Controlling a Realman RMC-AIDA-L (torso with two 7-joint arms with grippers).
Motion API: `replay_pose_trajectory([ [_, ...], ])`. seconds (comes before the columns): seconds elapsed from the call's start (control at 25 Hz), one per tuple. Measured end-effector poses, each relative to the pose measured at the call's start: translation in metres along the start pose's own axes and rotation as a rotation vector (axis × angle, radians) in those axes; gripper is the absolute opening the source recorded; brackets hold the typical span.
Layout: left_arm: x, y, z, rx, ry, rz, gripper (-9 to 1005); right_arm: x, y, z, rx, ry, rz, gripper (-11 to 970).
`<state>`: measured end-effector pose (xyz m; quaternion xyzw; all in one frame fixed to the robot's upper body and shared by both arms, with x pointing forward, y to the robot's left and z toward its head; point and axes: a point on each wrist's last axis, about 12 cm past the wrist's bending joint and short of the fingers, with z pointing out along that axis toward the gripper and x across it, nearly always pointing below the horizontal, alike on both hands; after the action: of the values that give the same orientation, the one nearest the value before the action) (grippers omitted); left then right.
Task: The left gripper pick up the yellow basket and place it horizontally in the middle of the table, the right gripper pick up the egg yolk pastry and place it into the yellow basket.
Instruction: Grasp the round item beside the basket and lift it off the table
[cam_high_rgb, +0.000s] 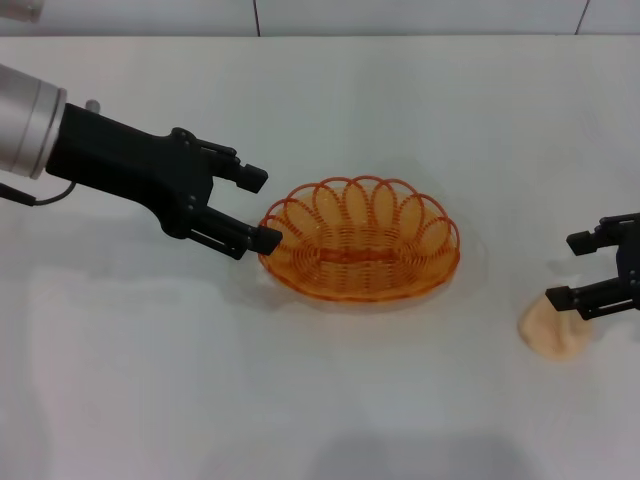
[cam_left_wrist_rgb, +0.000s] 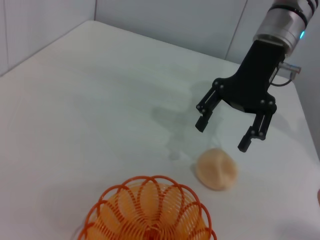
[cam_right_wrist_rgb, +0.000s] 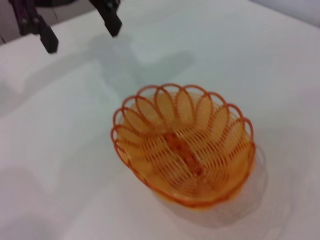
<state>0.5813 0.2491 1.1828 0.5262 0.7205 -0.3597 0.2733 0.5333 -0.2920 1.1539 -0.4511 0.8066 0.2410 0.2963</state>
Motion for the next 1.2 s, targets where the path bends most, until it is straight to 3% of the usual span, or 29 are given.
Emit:
replay_pose_trajectory([
  [0.52, -0.003, 0.001, 0.004, -0.004, -0.006, 0.002, 861, 0.0, 0.0, 0.009, -0.005, 0.095, 0.019, 747],
  [1.12, -0.001, 0.001, 0.004, -0.004, -0.007, -0.003, 862, -0.001, -0.001, 0.015, -0.002, 0.102, 0.017, 740],
  [1.2, -0.001, 0.0, 0.005, -0.004, -0.007, -0.003, 861, -0.001, -0.001, 0.016, -0.006, 0.105, 0.015, 665],
])
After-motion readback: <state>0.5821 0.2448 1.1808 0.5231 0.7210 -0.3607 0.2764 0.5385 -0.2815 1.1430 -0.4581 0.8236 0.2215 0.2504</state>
